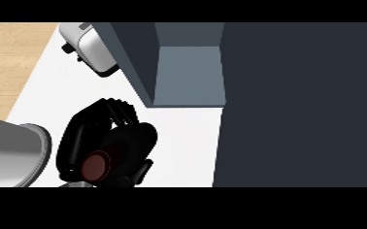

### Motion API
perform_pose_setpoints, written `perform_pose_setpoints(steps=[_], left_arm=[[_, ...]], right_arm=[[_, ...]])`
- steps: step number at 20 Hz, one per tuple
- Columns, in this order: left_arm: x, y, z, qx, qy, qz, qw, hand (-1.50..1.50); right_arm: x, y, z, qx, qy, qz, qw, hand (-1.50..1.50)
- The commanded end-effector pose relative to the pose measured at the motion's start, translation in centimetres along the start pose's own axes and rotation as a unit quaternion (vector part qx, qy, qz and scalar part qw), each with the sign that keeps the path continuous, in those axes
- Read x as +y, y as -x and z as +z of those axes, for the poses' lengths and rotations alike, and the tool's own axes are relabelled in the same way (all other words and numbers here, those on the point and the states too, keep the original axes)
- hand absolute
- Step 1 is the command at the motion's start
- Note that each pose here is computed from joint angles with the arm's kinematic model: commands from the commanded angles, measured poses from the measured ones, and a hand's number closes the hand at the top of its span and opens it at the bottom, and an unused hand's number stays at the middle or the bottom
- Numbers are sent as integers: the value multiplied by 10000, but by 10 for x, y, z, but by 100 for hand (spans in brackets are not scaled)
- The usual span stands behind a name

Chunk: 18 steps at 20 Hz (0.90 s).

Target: Pick up the wine, place it into the cabinet and close the cabinet

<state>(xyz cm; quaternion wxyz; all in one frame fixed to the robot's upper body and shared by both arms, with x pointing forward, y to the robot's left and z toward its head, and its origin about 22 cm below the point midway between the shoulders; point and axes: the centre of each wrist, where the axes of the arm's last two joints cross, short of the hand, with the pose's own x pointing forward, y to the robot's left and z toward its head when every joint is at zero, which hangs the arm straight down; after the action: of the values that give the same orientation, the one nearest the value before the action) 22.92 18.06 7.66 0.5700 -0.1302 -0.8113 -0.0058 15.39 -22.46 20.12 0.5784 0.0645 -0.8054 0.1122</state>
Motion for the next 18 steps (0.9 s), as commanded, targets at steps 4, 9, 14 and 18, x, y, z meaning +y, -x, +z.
perform_pose_setpoints(steps=[4,9,14,18], left_arm=[[-61,1,-22,-105,78,167,9998,150],[-91,-35,-42,-19,13,334,9994,150],[-104,-21,-65,-1,-120,62,9999,150],[-125,-27,-75,-78,-205,45,9997,150]], right_arm=[[-6,-23,6,-224,-150,-207,9994,-150],[9,-10,10,-185,-146,-333,9992,-150],[-3,-13,22,-326,-168,-313,9988,-150],[4,-17,7,-361,-180,-206,9990,-150]])
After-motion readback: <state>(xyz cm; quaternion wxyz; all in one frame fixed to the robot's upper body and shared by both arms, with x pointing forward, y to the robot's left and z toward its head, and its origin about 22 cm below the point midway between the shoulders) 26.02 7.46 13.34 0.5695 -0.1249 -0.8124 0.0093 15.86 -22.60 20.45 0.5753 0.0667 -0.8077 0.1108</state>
